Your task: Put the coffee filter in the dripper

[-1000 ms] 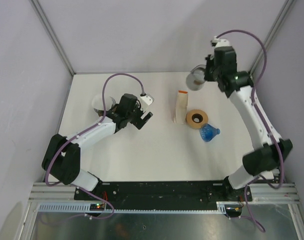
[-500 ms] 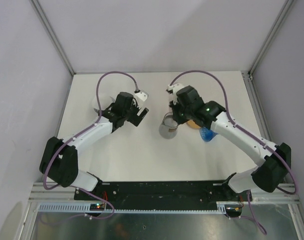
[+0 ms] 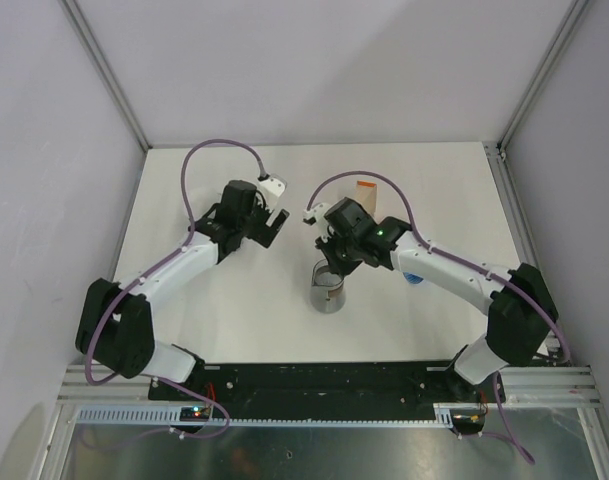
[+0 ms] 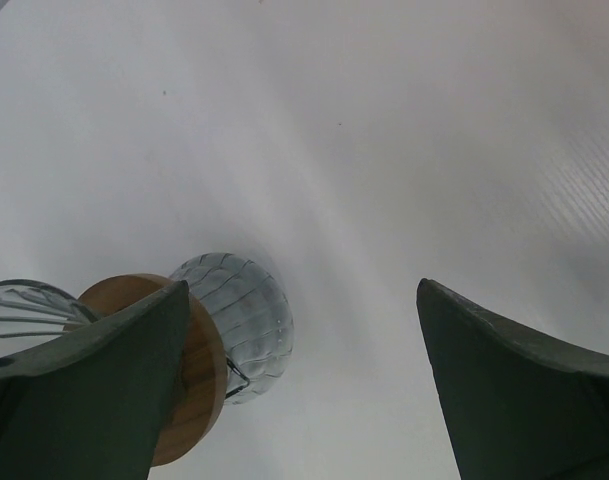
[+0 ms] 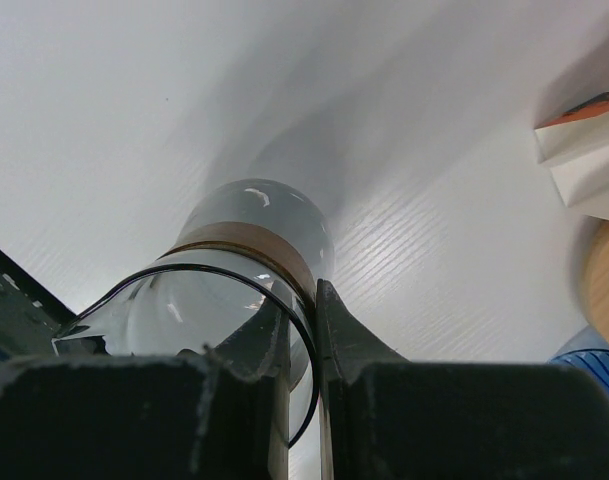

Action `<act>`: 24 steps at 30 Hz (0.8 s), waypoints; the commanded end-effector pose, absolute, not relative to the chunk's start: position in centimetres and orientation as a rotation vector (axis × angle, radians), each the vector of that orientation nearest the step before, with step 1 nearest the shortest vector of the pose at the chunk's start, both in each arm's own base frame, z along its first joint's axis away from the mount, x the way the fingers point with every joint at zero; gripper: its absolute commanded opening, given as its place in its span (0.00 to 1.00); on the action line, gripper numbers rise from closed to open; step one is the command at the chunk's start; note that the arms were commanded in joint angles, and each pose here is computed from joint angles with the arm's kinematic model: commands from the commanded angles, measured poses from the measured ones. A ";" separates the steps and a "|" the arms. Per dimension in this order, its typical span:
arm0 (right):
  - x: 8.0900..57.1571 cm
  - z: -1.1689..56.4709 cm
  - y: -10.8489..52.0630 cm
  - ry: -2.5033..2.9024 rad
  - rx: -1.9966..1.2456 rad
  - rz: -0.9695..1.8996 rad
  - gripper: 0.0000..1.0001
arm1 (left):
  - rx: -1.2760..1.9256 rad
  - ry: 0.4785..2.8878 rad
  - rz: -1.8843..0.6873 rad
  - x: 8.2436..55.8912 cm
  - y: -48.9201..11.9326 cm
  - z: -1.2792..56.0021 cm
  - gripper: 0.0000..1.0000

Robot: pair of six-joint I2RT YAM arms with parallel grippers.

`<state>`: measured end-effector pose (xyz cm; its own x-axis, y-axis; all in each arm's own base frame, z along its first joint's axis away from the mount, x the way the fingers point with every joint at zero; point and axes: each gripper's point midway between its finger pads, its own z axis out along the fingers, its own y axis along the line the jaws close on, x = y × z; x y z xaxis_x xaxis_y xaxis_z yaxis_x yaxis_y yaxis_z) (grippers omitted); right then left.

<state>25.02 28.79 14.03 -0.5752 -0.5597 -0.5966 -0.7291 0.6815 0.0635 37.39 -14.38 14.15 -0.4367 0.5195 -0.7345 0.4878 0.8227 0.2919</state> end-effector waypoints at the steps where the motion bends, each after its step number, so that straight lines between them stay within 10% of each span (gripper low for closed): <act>1: 25.3 14.1 30.7 2.263 -1.068 0.488 0.00 | 0.661 2.032 0.014 38.1 -14.4 17.5 1.00; 24: 25.1 11.2 31.0 2.300 -1.146 0.468 0.17 | 0.665 2.027 0.028 38.0 -14.1 17.6 1.00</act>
